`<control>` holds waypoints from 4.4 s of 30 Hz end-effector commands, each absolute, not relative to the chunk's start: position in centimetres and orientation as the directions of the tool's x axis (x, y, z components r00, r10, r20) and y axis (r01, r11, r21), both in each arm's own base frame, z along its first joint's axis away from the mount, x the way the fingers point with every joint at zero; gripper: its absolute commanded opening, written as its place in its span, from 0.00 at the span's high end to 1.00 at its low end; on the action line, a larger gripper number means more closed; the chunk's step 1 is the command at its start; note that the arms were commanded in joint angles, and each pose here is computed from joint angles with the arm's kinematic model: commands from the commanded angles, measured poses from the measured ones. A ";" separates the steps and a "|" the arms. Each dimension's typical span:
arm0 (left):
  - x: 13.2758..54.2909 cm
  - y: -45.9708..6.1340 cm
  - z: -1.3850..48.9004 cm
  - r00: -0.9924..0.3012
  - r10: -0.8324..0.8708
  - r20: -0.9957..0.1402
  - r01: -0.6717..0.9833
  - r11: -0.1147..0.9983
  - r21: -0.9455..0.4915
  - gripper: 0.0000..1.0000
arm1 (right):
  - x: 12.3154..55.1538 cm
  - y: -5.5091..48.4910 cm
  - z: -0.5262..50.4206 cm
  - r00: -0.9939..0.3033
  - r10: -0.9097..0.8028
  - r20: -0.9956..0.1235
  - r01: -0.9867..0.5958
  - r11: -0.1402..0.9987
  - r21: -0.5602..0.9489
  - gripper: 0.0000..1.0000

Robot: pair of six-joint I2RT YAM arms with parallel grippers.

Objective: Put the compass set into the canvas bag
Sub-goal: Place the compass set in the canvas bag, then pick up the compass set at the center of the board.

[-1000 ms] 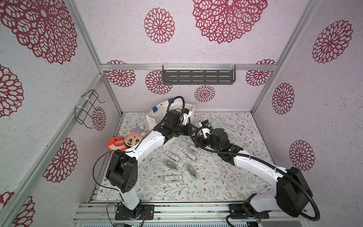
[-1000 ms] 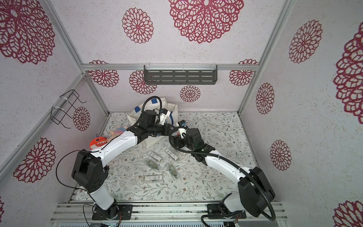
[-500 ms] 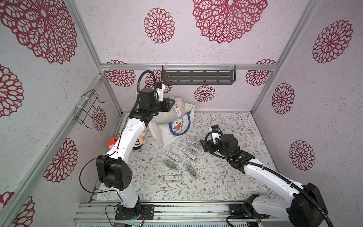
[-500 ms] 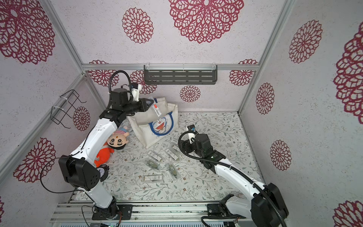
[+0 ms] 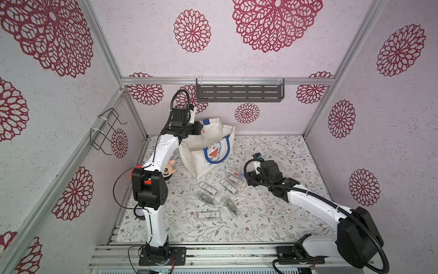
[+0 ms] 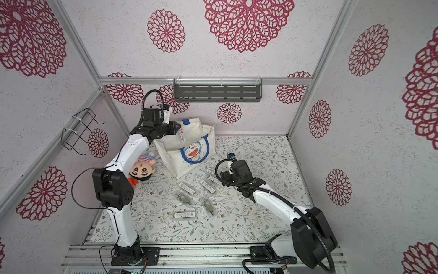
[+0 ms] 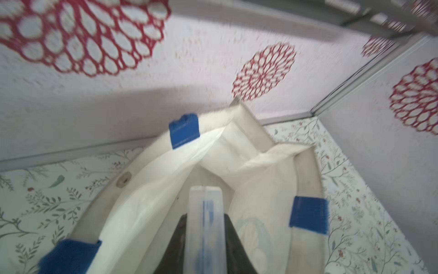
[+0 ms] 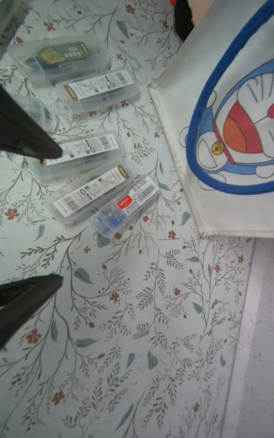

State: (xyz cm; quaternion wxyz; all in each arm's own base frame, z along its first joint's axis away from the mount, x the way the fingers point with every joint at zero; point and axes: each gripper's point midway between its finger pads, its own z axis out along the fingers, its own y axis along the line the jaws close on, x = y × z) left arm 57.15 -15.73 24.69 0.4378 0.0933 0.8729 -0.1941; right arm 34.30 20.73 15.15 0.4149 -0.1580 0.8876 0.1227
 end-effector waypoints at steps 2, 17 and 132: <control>57.2 -16.6 23.2 -0.603 0.113 -0.790 0.363 0.920 -0.146 0.84 | 35.8 21.0 14.9 -0.635 -0.168 -0.754 -0.351 0.932 0.088 0.20; 54.2 -17.4 16.5 -0.749 0.211 -0.628 0.396 0.902 -0.171 0.75 | 40.4 23.8 9.3 -0.686 -0.312 -0.658 -0.443 0.896 0.037 0.20; 40.0 -35.2 24.0 -0.674 -0.012 -0.739 0.607 0.561 -0.563 0.72 | 35.4 26.3 23.4 -0.314 -0.030 -0.949 -0.603 0.778 0.175 0.64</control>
